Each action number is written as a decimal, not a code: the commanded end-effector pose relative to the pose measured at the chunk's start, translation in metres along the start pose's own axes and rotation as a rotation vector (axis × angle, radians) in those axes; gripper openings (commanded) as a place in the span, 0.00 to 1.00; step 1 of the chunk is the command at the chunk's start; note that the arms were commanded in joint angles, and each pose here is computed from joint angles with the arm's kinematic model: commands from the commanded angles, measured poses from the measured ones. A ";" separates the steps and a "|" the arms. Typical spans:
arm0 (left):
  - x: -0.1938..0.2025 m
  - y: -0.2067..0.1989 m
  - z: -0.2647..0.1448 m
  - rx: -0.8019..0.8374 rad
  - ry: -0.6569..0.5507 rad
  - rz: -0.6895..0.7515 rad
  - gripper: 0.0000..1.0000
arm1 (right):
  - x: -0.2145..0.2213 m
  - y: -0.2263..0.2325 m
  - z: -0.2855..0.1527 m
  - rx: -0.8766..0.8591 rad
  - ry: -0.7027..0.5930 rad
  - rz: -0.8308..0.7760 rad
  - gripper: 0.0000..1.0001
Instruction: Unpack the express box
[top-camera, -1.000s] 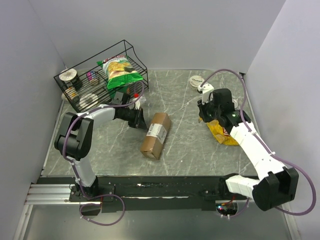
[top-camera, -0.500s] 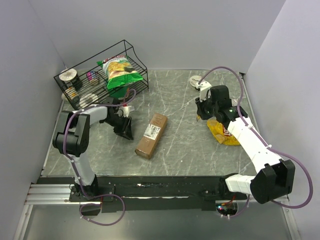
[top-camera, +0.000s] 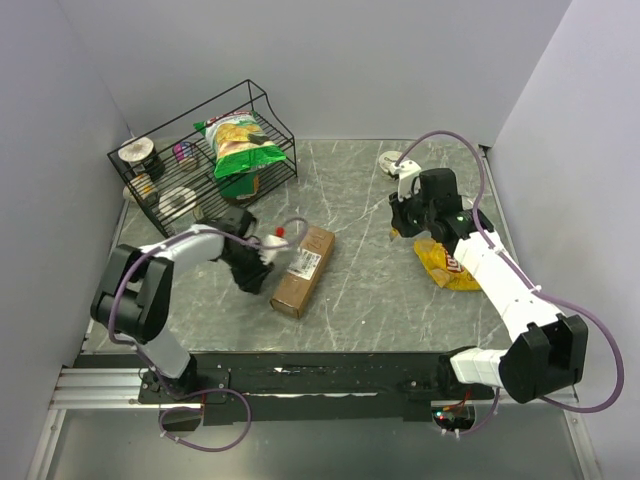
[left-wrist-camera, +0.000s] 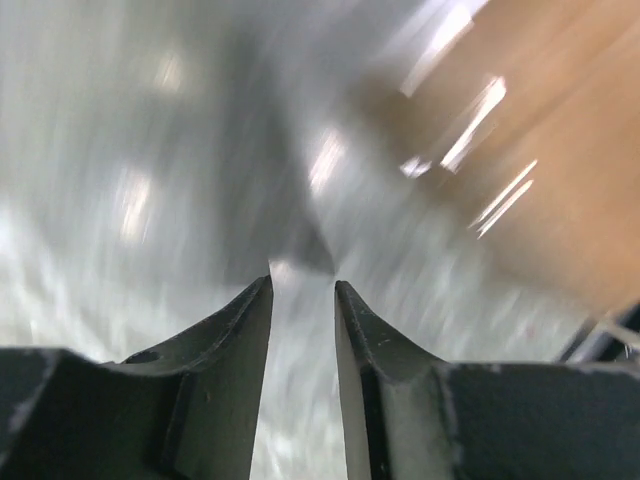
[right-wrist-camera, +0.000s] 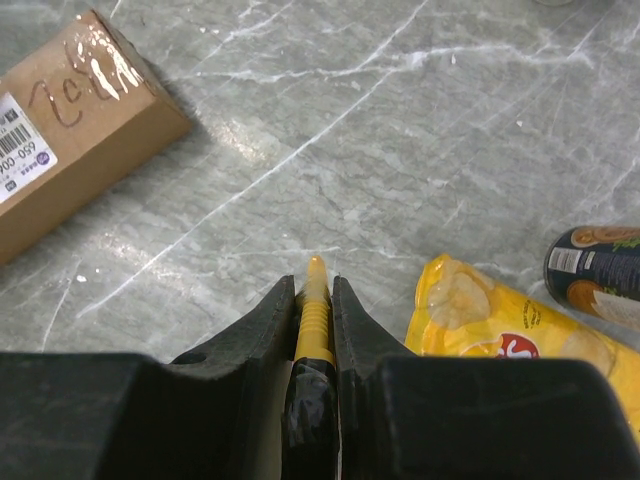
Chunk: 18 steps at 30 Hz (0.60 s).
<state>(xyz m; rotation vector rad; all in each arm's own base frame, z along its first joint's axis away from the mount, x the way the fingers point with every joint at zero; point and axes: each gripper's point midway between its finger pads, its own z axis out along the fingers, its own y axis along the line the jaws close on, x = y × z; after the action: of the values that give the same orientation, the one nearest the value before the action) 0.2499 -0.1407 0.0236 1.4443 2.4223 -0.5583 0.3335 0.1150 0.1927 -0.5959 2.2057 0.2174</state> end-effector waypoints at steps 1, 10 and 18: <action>-0.077 -0.020 0.019 0.004 -0.127 0.294 0.38 | -0.036 -0.002 -0.007 0.004 -0.093 0.001 0.00; -0.198 -0.092 0.054 0.304 -0.253 0.591 0.46 | -0.032 -0.004 -0.013 0.027 -0.087 -0.007 0.00; -0.237 -0.112 0.030 0.391 -0.324 0.575 0.54 | -0.021 -0.018 -0.024 0.107 -0.069 -0.027 0.00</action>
<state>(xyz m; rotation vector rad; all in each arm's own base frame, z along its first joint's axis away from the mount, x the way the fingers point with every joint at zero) 0.2675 -0.3860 0.0743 1.9425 1.6577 -0.9255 0.3383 0.1107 0.2034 -0.5775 2.1863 0.1806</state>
